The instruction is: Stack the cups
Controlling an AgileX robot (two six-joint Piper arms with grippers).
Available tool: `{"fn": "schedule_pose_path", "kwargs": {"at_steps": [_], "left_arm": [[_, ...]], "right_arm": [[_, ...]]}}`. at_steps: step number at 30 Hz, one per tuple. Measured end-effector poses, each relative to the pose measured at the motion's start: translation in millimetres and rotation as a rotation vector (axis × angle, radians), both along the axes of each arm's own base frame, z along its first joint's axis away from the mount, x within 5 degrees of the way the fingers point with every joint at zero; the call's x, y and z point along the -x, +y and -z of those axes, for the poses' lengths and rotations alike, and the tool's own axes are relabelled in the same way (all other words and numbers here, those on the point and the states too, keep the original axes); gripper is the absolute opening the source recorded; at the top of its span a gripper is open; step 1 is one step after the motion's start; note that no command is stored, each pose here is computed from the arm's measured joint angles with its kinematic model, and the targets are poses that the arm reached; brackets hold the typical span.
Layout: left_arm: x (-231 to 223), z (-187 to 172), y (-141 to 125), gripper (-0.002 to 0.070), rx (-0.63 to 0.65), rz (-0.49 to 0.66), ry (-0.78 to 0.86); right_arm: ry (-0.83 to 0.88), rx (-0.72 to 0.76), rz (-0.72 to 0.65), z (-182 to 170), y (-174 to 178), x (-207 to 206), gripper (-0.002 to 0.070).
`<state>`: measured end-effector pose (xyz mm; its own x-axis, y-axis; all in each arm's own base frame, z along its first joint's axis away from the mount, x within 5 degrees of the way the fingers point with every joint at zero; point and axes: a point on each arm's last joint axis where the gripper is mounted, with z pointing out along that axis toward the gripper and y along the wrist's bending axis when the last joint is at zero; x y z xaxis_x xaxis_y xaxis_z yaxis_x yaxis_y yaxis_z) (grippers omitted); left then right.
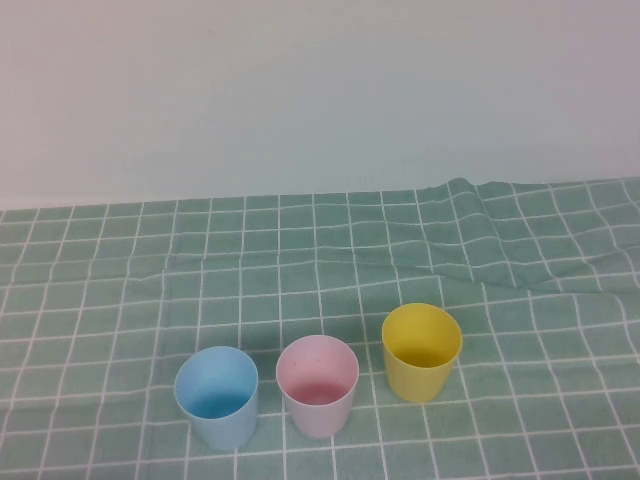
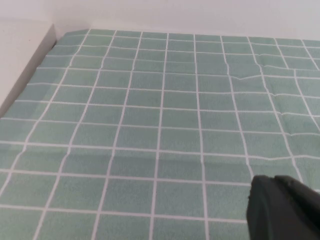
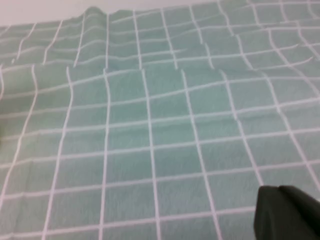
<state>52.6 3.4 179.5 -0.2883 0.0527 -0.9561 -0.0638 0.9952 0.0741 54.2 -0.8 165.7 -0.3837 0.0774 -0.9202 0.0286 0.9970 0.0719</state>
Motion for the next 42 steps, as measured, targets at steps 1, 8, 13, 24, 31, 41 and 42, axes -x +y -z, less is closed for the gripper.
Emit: {"fn": "schedule_pose_path", "kwargs": {"at_steps": [1, 8, 13, 24, 31, 41, 42], "left_arm": [[0.0, 0.0, 0.0, -0.0001, 0.0, 0.0, 0.0], [0.0, 0.2, -0.1, -0.0001, 0.0, 0.002, 0.002], [0.0, 0.2, -0.1, -0.0001, 0.0, 0.002, 0.002], [0.0, 0.2, -0.1, -0.0001, 0.0, 0.002, 0.002], [0.0, 0.2, -0.1, -0.0001, 0.0, 0.002, 0.002], [0.0, 0.2, -0.1, -0.0001, 0.0, 0.002, 0.002], [0.0, 0.2, -0.1, -0.0001, 0.0, 0.002, 0.002]], "right_arm": [[-0.004, 0.0, 0.0, -0.2, 0.0, 0.2, -0.0001], [-0.053, 0.292, -0.051, -3.3, -5.3, 2.8, -0.0001], [-0.052, 0.339, -0.067, -3.4, -5.5, 2.8, -0.0001], [-0.056, 0.189, -0.077, -3.4, 0.3, 2.9, -0.0001], [-0.056, 0.123, -0.053, -3.4, 0.4, 2.9, -0.0001], [-0.056, 0.123, -0.053, -3.4, 0.4, 2.9, -0.0001], [-0.056, 0.123, -0.053, -3.4, 0.4, 2.9, -0.0001]]}}
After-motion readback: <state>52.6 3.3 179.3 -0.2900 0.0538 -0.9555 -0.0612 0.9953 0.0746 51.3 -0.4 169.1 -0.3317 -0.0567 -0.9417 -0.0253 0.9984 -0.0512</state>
